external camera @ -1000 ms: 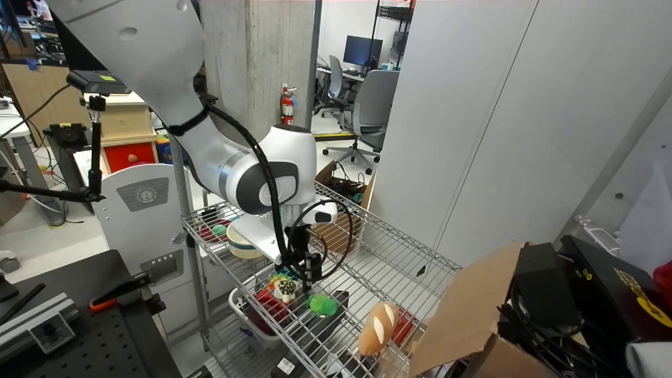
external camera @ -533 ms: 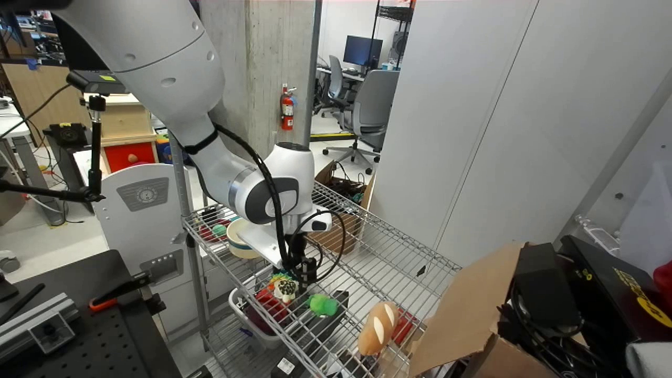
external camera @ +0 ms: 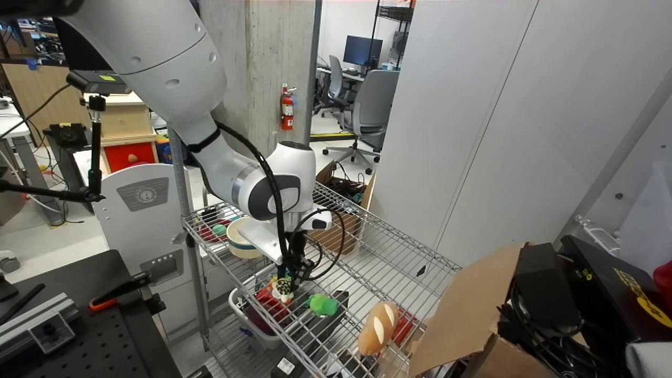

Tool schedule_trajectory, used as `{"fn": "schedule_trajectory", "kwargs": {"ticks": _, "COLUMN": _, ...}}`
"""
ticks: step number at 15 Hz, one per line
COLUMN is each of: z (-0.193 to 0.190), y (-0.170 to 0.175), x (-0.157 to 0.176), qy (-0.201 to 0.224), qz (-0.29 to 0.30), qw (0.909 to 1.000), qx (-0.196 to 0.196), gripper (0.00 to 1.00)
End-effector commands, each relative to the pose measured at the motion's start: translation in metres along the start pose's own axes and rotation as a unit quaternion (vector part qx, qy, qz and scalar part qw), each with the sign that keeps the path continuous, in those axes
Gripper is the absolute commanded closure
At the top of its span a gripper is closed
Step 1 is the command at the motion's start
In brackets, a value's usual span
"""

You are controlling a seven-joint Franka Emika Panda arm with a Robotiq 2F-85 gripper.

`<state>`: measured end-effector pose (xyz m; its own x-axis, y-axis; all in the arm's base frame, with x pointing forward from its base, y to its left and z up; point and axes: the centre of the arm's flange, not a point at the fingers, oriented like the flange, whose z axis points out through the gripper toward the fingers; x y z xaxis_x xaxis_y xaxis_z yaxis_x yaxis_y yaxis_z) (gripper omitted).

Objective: Put the black and white object in the dish

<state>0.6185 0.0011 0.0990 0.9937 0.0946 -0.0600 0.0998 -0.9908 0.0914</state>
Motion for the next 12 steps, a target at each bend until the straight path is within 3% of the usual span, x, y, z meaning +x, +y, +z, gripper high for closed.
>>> {"fn": "schedule_trajectory", "kwargs": {"ticks": 1, "z": -0.013, "y": 0.003, "x": 0.004, "qy": -0.015, "qz": 0.015, "qw": 0.9997, "qx": 0.007, "gripper": 0.80}}
{"fn": "schedule_trajectory", "kwargs": {"ticks": 4, "z": -0.013, "y": 0.003, "x": 0.004, "qy": -0.032, "qz": 0.017, "qw": 0.9993, "qx": 0.007, "gripper": 0.99}}
{"fn": "schedule_trajectory", "kwargs": {"ticks": 8, "z": -0.046, "y": -0.017, "x": 0.010, "qy": -0.027, "qz": 0.013, "qw": 0.9995, "qx": 0.012, "gripper": 0.98}}
{"fn": "schedule_trajectory", "kwargs": {"ticks": 12, "z": -0.113, "y": -0.080, "x": 0.030, "qy": -0.002, "qz": -0.007, "qw": 0.9999, "qx": 0.014, "gripper": 0.99}}
